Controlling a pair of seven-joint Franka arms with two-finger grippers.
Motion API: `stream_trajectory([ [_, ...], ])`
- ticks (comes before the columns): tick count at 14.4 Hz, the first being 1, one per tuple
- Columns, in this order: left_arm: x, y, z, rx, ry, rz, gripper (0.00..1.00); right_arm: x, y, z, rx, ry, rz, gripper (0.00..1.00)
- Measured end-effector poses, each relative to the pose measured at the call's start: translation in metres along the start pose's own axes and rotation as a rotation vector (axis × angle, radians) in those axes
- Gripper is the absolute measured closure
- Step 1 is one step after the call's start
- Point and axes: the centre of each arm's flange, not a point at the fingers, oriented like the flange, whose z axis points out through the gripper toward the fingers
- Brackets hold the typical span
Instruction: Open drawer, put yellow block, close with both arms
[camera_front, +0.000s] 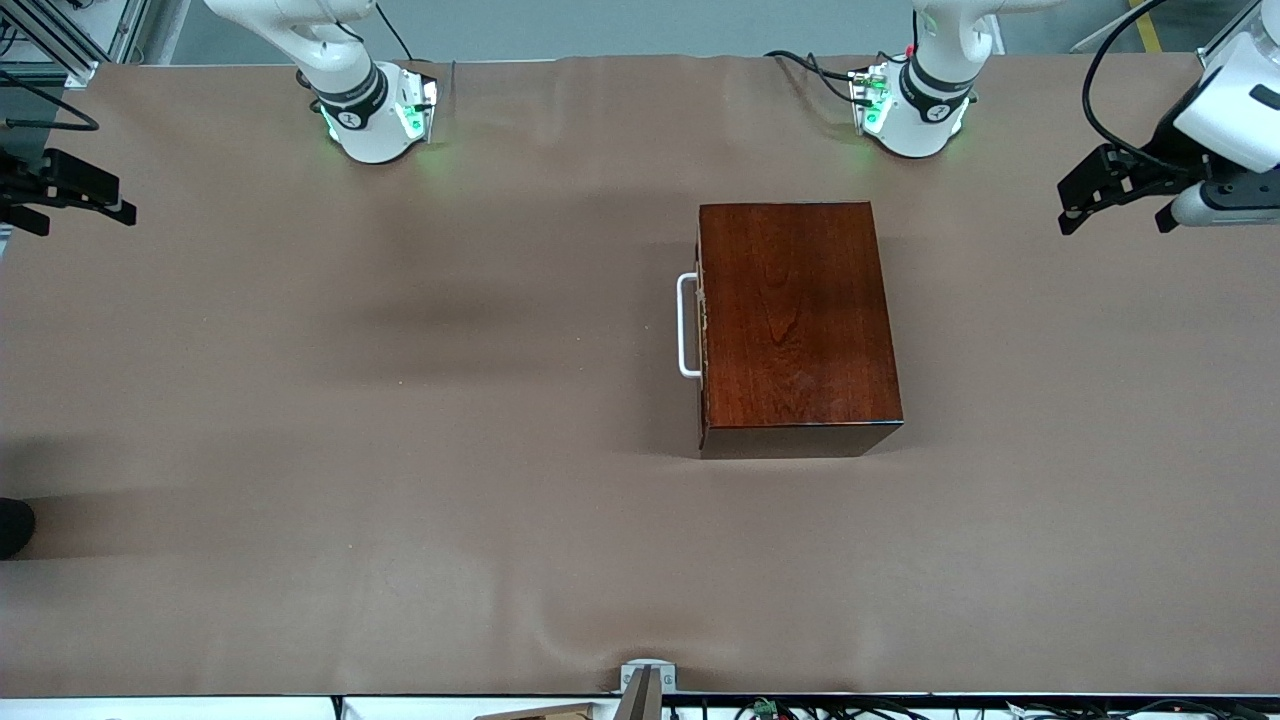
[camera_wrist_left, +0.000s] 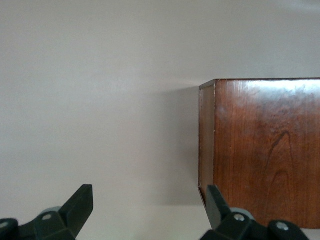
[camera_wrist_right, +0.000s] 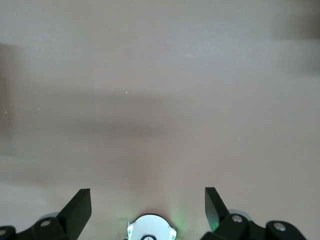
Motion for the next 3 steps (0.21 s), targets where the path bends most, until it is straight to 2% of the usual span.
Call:
stream_trajectory([
  [3, 0.0033, 0.0031, -0.0026, -0.003, 0.007, 0.006, 0.0, -0.0001, 0.0003, 0.0, 0.0, -0.001, 0.0, 0.0],
])
